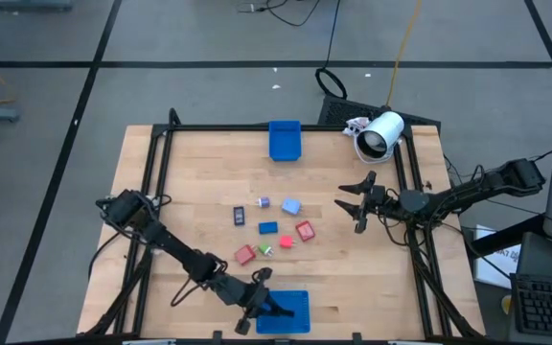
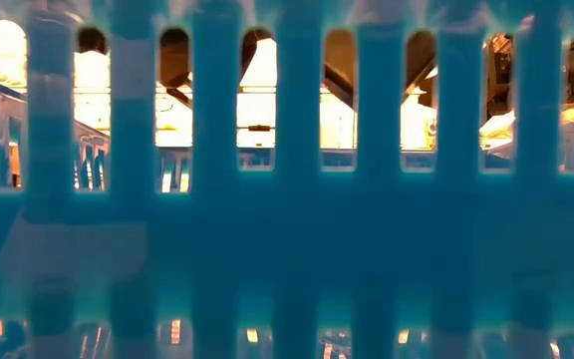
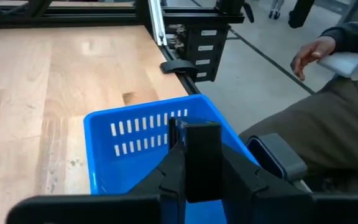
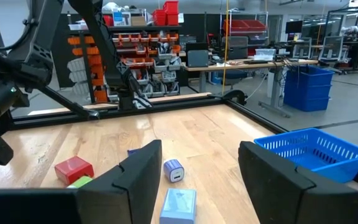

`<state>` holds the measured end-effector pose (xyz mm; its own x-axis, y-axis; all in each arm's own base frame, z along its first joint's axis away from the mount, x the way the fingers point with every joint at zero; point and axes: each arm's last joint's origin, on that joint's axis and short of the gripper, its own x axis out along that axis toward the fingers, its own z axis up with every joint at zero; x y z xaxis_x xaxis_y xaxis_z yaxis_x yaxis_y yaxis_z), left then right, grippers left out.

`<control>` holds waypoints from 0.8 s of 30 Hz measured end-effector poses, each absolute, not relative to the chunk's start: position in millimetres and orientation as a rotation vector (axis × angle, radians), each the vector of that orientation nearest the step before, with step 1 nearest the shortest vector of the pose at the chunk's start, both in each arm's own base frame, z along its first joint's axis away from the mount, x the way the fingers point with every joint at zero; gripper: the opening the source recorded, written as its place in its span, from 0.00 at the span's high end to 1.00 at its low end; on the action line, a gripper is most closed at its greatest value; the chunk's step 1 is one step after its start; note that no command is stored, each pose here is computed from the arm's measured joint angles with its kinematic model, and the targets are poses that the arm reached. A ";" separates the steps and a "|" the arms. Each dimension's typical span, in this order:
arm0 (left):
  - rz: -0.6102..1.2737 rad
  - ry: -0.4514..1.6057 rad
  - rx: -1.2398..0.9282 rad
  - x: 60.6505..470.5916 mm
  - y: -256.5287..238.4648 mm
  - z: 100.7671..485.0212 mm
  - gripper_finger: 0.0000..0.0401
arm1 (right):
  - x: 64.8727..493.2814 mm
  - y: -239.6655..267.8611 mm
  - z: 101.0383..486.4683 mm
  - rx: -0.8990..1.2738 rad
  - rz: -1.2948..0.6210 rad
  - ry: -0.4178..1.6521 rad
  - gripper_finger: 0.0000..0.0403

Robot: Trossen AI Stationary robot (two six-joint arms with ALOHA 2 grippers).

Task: Pick & Place Office items
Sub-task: Put the black digital timer into the bottom blue bin, then put the purple digital timer into the bottom blue bin

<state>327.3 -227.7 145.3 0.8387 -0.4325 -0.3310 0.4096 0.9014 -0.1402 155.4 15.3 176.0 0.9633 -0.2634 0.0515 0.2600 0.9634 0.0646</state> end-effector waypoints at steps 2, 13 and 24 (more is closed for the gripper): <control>-0.445 0.367 -0.072 327.2 -227.8 145.3 0.84 | 155.4 15.3 176.0 0.058 -0.265 -0.060 0.50; -0.395 0.391 -0.164 327.5 -226.7 144.5 0.76 | 155.4 15.3 176.0 0.057 -0.265 -0.060 0.50; -0.355 0.419 -0.187 328.3 -223.5 141.9 0.82 | 155.4 15.3 176.0 0.058 -0.265 -0.060 0.49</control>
<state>328.3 -223.5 141.9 0.8535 -0.3735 -0.3633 0.2972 0.9217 -0.2491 155.4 15.3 176.0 0.9633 -0.2633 0.0516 0.2599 0.9635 0.0648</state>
